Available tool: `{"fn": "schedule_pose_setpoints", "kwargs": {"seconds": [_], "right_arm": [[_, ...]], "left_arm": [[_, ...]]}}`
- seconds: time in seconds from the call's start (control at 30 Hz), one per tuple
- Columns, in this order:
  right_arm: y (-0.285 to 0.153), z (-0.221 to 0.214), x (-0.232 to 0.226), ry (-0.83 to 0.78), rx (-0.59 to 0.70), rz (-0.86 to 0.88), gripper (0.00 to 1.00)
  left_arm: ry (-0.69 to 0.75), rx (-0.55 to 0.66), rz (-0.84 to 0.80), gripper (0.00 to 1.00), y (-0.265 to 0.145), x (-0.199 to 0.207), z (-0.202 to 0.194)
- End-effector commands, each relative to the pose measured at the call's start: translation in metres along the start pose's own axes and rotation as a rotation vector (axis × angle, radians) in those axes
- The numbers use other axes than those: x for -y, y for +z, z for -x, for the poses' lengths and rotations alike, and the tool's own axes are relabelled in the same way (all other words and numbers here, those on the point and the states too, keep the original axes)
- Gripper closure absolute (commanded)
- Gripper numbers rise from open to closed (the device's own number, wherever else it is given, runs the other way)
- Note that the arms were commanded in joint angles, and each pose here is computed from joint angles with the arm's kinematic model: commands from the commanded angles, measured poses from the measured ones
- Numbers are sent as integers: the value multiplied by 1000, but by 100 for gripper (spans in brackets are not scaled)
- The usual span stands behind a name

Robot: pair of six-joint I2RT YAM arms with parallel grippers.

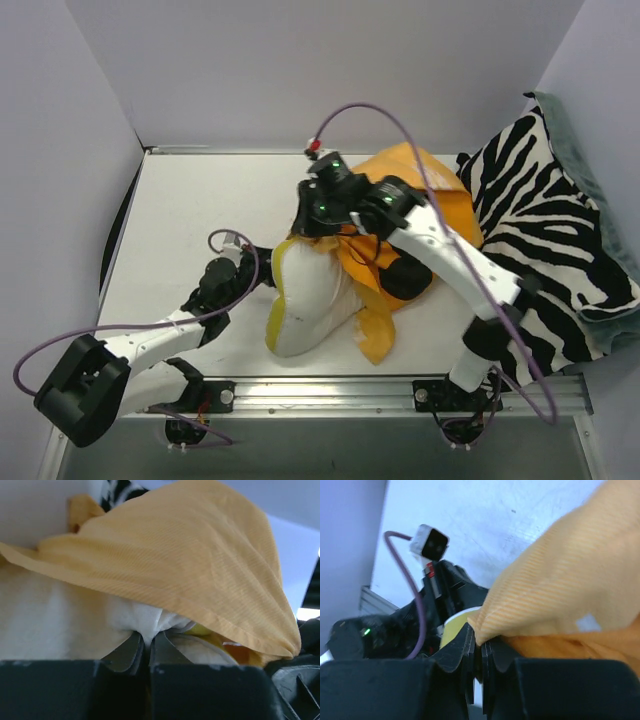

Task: Put the pillow into the pillowcase

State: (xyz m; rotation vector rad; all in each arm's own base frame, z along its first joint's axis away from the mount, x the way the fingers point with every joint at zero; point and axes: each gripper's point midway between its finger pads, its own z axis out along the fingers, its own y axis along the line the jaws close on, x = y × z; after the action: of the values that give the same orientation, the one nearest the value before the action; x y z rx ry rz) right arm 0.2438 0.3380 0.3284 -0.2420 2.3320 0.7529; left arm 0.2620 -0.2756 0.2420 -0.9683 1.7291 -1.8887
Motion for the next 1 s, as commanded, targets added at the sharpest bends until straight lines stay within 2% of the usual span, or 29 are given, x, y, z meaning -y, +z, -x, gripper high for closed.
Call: {"fn": "schedule_pose_setpoints", "kwargs": {"seconds": [0.0, 0.03, 0.07, 0.1, 0.13, 0.17, 0.2, 0.23, 0.3, 0.33, 0.37, 0.4, 0.43, 0.5, 0.53, 0.57, 0.6, 0.63, 0.67, 0.7, 0.77, 0.83, 0.9, 0.93, 0.97], "right_arm": [[45, -28, 1, -39, -214, 28, 98], [63, -30, -2, -46, -247, 28, 95], [71, -30, -3, -56, -254, 32, 92], [84, -30, -3, -48, -269, 24, 79], [81, -17, -13, -42, -238, 55, 71], [80, -9, -16, -38, -219, 68, 61], [76, 0, -17, -30, -191, 69, 42], [70, 8, -19, -33, -169, 81, 33], [44, 26, -21, -37, -108, 106, 24], [35, 33, -13, -46, -89, 101, 23], [33, 26, 3, -49, -109, 68, 20], [12, 25, 15, -59, -96, 51, 19], [8, 26, 43, -101, -92, -22, 18], [-4, -13, 96, -144, -229, -180, 18], [-10, -22, 125, -234, -263, -286, 18], [-13, -41, 141, -267, -329, -333, 18], [-22, -70, 168, -296, -420, -418, 18], [-26, -88, 181, -311, -471, -453, 17], [-34, -100, 188, -327, -497, -478, 16], [-37, -123, 203, -337, -571, -518, 16], [-45, -141, 213, -363, -624, -554, 15], [-48, -163, 225, -380, -687, -584, 14], [-36, -179, 227, -410, -706, -570, 14], [-33, -195, 234, -419, -747, -573, 16], [-17, -201, 234, -426, -746, -560, 22]], "left_arm": [[-79, 190, 216, 94, -24, -72, 47], [-69, 242, 300, 75, -36, -87, 66], [-35, 258, 317, 64, -41, -87, 72], [64, 283, 334, 54, -47, -85, 82], [102, 343, 381, 36, -57, -72, 96], [153, 380, 404, 11, -63, -65, 105], [259, 397, 443, 3, -71, -60, 113], [295, 438, 462, 3, -79, -41, 124], [413, 475, 513, 3, -90, -23, 135], [423, 484, 589, 3, -102, -28, 139], [475, 467, 576, 2, -101, -7, 134], [466, 434, 627, 2, -106, -14, 129], [448, 348, 631, 3, -103, -17, 113], [371, 242, 692, 3, -109, -40, 90], [319, 171, 687, 3, -111, -47, 73], [224, 136, 704, 2, -113, -59, 57], [151, 107, 761, 3, -123, -90, 48], [118, 84, 751, 2, -127, -94, 36], [78, 58, 773, 3, -129, -106, 18], [66, 62, 788, 3, -133, -115, 14], [40, 57, 794, 2, -135, -120, 4], [39, 2, 850, 2, -137, -133, -12], [37, -48, 909, 3, -140, -145, -28], [34, -57, 945, 2, -139, -154, -30], [36, -66, 957, 2, -137, -159, -33]]}}
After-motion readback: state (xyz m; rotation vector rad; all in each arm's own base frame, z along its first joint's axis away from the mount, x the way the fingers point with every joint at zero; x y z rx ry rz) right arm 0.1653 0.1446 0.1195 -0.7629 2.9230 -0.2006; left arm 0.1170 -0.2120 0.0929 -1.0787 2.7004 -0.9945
